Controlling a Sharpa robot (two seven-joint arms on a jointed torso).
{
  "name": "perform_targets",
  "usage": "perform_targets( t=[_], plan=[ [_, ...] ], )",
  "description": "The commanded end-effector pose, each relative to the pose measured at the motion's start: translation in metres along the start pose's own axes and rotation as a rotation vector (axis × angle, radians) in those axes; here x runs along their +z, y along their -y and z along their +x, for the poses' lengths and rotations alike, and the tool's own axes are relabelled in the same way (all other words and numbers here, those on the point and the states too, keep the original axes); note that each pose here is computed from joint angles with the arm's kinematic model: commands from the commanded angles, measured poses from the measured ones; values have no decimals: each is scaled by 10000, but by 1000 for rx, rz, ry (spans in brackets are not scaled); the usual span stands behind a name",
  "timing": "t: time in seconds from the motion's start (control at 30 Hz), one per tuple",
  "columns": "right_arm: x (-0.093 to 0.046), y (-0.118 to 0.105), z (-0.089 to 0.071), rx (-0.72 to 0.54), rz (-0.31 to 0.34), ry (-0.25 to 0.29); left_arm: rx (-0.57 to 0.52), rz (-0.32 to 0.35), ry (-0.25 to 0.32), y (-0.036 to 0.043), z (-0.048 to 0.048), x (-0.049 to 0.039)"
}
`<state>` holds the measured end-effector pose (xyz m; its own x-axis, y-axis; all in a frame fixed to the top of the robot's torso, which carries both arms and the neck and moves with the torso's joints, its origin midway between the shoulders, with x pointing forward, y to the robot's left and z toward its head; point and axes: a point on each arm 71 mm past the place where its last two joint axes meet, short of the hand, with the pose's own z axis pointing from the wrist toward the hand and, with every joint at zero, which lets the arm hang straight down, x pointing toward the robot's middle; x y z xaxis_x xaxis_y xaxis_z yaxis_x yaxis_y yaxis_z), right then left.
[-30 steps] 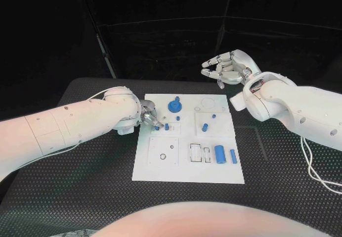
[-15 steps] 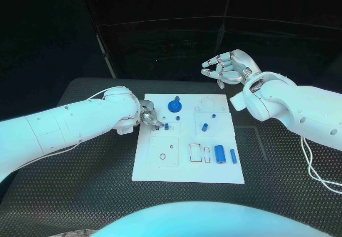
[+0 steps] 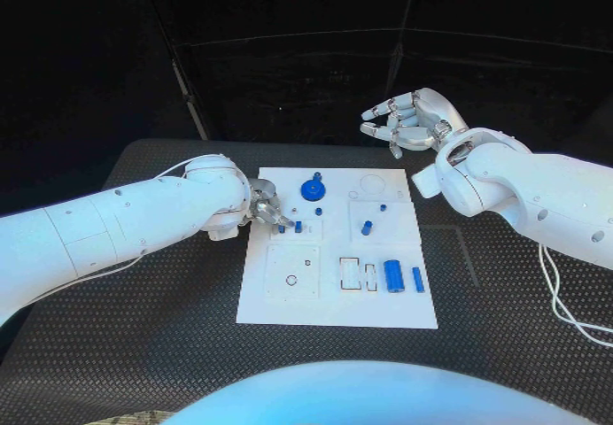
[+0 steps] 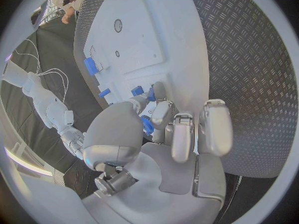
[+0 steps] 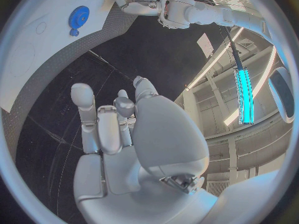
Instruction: Assemble the parts on the task board
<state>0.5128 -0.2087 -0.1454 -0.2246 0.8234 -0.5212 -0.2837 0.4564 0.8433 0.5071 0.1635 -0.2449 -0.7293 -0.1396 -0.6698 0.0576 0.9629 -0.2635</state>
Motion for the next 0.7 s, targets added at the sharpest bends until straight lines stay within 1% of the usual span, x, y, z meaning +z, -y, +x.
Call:
perform_targets(
  t=[0.03, 0.3, 0.7],
  plan=[
    [3, -19, 1, 2, -9, -2, 19, -22, -49, -52, 93, 25],
    [4, -18, 1, 2, -9, -2, 18, -26, -47, -74, 89, 20],
    [5, -16, 1, 2, -9, -2, 11, -26, -36, -86, 82, 12]
  ],
)
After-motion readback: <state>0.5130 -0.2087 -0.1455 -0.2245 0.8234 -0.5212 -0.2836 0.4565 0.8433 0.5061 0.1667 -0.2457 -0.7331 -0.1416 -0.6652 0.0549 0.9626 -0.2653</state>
